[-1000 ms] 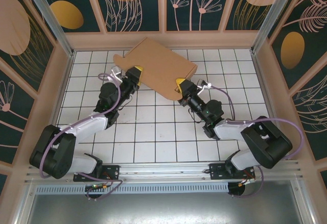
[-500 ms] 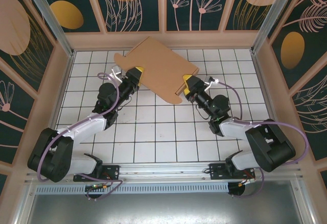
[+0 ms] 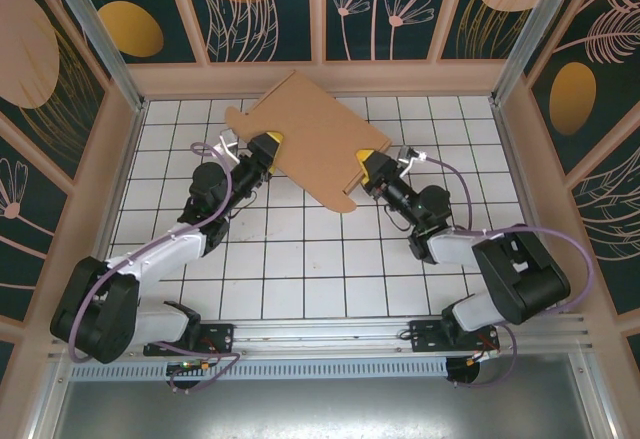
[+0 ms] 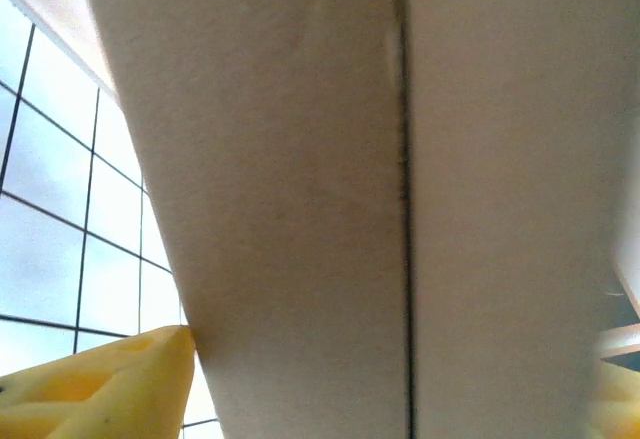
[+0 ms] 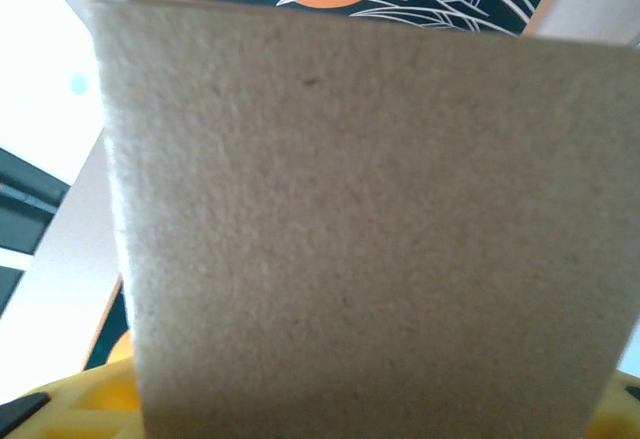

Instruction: Fold the paper box

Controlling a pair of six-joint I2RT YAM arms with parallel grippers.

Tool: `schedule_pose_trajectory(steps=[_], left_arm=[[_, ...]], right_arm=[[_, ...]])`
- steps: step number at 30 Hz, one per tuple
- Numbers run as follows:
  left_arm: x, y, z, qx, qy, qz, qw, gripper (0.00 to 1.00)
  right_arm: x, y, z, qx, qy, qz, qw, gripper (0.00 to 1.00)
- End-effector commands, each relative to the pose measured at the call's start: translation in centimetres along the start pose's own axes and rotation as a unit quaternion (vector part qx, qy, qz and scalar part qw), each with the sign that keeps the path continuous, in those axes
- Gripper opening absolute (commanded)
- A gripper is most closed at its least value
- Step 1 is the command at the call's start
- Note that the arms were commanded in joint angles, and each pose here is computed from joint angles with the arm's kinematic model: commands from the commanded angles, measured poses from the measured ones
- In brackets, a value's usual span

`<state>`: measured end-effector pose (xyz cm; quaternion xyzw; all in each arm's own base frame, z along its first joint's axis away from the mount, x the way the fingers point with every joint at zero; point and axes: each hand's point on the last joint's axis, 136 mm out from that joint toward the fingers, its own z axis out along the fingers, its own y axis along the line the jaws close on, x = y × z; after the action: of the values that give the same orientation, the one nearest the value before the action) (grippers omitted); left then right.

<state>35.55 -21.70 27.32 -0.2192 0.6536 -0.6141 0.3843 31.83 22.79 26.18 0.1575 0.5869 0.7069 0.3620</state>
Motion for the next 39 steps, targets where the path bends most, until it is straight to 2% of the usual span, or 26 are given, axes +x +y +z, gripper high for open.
schedule_pose_trajectory(steps=[1,8,14,17,20,26,34,39], left_arm=[[0.4,0.1,-0.3,-0.031,0.015,0.028,0.999,0.78],[2.6,2.4,-2.1,-0.134,0.09,0.066,0.985,0.78],[2.4,1.1,-3.5,-0.178,0.104,0.079,0.975,0.71],[2.7,-0.3,-3.2,-0.172,0.125,0.08,0.974,0.71],[3.7,-1.2,-2.5,-0.147,0.148,0.037,0.977,0.72],[5.3,0.2,-1.3,-0.132,0.181,-0.039,0.974,0.73],[5.6,1.5,-0.8,-0.136,0.181,-0.051,0.973,0.74],[5.5,2.0,-0.4,-0.135,0.177,-0.053,0.973,0.74]], right_arm=[[-1.5,2.7,-1.3,-0.019,-0.046,-0.076,0.996,0.46],[-2.9,2.8,-3.2,0.051,-0.084,-0.2,0.975,0.43],[-2.7,1.1,-4.2,0.074,-0.088,-0.201,0.973,0.4],[-2.5,0.9,-4.3,0.079,-0.085,-0.212,0.97,0.4],[-2.0,0.8,-4.0,0.09,-0.08,-0.234,0.965,0.4],[-1.0,0.5,-3.7,0.092,-0.075,-0.234,0.965,0.39],[-0.9,0.3,-3.5,0.075,-0.082,-0.181,0.977,0.39],[0.6,0.5,-2.6,0.054,-0.06,-0.144,0.986,0.38]])
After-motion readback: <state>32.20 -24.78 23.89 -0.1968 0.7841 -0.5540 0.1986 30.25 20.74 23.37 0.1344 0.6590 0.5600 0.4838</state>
